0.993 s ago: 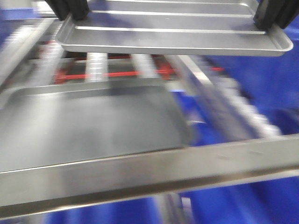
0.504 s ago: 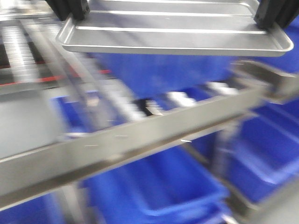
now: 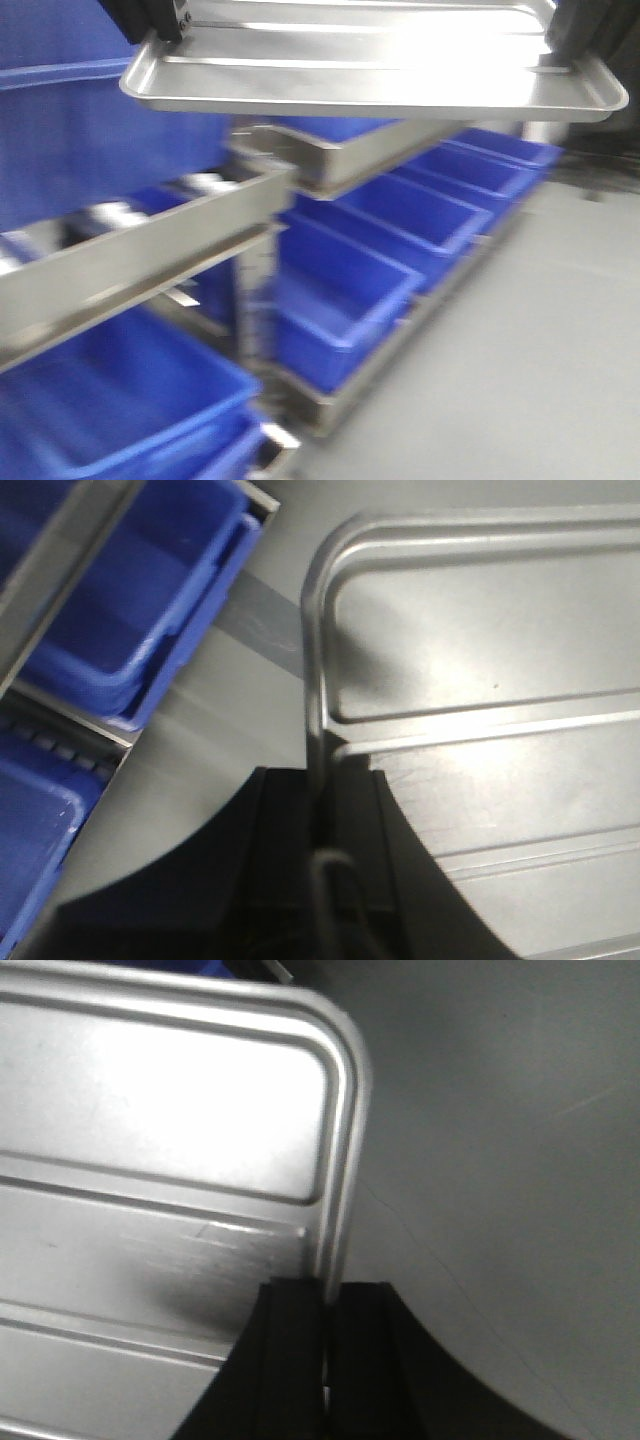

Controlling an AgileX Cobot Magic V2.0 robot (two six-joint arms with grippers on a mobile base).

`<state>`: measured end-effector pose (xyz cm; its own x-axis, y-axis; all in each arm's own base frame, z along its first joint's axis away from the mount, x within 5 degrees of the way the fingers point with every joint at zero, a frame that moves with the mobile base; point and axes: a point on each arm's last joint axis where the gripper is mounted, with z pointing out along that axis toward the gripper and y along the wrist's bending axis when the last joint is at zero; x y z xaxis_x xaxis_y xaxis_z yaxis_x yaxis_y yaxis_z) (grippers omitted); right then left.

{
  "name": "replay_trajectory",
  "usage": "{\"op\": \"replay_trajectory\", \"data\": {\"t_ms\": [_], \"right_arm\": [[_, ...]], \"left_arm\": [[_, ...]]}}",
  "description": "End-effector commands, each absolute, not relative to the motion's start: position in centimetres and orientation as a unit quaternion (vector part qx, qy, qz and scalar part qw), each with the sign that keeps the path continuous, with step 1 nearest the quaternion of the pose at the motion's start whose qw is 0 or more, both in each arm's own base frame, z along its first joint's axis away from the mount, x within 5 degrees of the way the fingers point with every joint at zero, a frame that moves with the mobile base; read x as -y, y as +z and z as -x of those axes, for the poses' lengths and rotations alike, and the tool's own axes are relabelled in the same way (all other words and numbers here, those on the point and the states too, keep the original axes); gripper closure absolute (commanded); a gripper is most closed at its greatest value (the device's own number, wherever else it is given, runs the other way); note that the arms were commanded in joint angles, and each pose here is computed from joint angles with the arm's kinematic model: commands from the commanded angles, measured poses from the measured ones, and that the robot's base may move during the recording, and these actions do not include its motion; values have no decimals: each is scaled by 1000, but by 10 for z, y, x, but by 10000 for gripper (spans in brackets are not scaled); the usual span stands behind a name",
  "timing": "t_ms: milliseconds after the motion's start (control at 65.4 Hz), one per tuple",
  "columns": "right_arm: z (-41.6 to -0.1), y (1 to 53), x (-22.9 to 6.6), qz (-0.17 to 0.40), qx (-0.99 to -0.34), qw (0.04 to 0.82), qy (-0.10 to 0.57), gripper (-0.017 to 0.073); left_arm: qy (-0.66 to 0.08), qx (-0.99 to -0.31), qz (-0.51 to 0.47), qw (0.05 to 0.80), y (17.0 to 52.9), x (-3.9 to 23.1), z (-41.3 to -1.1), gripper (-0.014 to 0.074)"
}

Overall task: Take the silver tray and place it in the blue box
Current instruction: 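Hold the silver tray with both grippers while the base turns away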

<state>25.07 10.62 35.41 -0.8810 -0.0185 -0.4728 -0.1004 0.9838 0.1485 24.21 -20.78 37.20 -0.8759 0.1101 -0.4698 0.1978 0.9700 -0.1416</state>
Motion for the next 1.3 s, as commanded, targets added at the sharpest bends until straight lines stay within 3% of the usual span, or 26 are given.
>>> {"op": "replay_trajectory", "data": {"t_ms": [0, 1284], "right_arm": [[-248, 378, -99, 43, -950, 300, 75, 503], [-248, 378, -99, 43, -950, 300, 75, 503]], "left_arm": [[-97, -952, -90, 276, 395, 200, -235, 699], [-97, -952, -90, 276, 395, 200, -235, 699]]}}
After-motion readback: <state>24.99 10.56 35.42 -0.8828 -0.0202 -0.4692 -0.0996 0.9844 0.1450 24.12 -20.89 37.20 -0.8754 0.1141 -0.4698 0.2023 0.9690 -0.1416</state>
